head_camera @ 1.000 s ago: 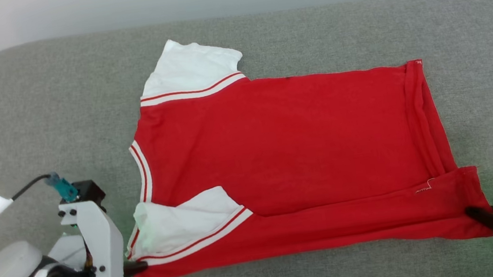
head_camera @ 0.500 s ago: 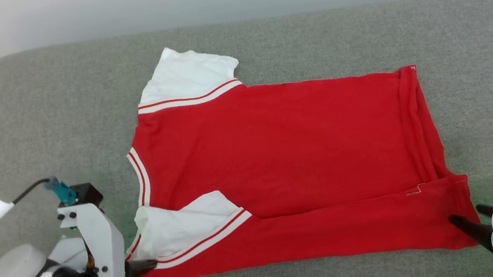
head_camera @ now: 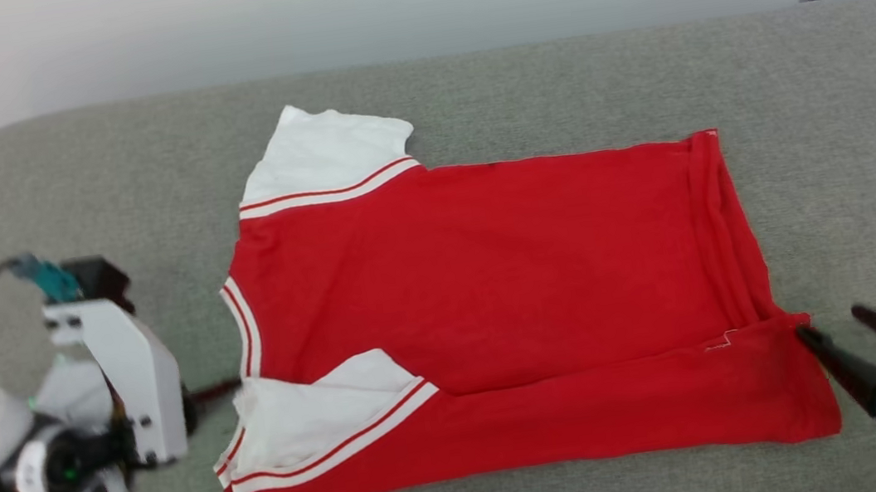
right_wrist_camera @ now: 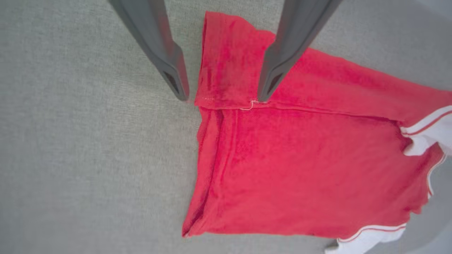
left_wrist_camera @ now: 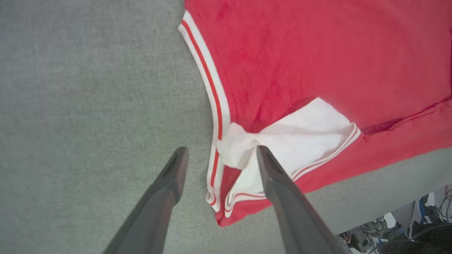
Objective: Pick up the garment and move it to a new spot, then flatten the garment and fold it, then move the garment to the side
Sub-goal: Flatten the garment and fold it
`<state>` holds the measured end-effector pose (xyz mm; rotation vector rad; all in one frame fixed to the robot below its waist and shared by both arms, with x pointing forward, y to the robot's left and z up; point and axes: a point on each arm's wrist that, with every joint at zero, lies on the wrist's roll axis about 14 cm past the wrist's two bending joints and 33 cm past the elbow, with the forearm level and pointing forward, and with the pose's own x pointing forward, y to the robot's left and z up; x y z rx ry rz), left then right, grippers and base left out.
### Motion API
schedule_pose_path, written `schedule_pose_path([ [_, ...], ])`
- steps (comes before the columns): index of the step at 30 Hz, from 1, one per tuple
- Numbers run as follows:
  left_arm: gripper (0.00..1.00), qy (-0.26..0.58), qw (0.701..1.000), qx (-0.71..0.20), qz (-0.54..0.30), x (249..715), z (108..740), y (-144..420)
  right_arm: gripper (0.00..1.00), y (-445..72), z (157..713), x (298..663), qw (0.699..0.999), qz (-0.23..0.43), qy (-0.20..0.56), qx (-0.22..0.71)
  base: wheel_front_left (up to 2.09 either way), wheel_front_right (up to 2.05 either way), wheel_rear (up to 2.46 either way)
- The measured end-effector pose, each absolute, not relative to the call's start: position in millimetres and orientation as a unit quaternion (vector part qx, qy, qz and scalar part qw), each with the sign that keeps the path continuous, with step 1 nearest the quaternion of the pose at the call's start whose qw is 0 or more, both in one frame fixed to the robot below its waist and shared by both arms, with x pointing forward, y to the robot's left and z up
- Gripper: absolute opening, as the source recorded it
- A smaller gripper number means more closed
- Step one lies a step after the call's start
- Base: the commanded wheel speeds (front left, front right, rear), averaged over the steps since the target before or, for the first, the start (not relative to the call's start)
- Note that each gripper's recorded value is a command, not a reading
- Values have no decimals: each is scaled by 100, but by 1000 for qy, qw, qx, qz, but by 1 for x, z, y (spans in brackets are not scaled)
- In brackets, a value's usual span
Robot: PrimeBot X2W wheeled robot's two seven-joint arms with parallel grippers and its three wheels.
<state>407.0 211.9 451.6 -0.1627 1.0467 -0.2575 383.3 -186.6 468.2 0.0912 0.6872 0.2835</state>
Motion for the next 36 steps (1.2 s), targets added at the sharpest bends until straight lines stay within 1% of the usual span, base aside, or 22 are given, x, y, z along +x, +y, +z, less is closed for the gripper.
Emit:
schedule_pose_path([
  [4, 100, 460, 876, -60, -133, 431, 470, 210, 100, -186, 495, 395, 957, 132, 250, 61, 0, 0, 0],
  [7, 100, 423, 893, -45, -143, 452, 487, 208, 100, -188, 520, 404, 975, 129, 176, 51, 0, 0, 0],
  [10, 100, 386, 910, -29, -151, 476, 501, 205, 100, -188, 551, 413, 987, 132, 83, 26, 0, 0, 0],
  [13, 100, 356, 921, -20, -154, 498, 511, 202, 100, -190, 573, 418, 992, 127, 5, 7, 0, 0, 0],
  [17, 100, 328, 930, -12, -165, 525, 517, 194, 100, -191, 585, 421, 990, 126, -57, -14, 0, 0, 0],
  [20, 100, 312, 935, -3, -168, 546, 520, 191, 100, -192, 588, 425, 989, 122, -84, -21, 0, 0, 0],
  [25, 100, 299, 939, 1, -171, 580, 519, 187, 100, -195, 584, 431, 988, 115, -98, -26, 0, 0, 0],
  [31, 100, 326, 928, 14, -178, 612, 500, 184, 100, -199, 571, 438, 989, 103, -101, -23, 0, 0, 0],
  [36, 100, 358, 915, 15, -185, 634, 476, 175, 100, -207, 553, 444, 992, 90, -83, -23, 0, 0, 0],
])
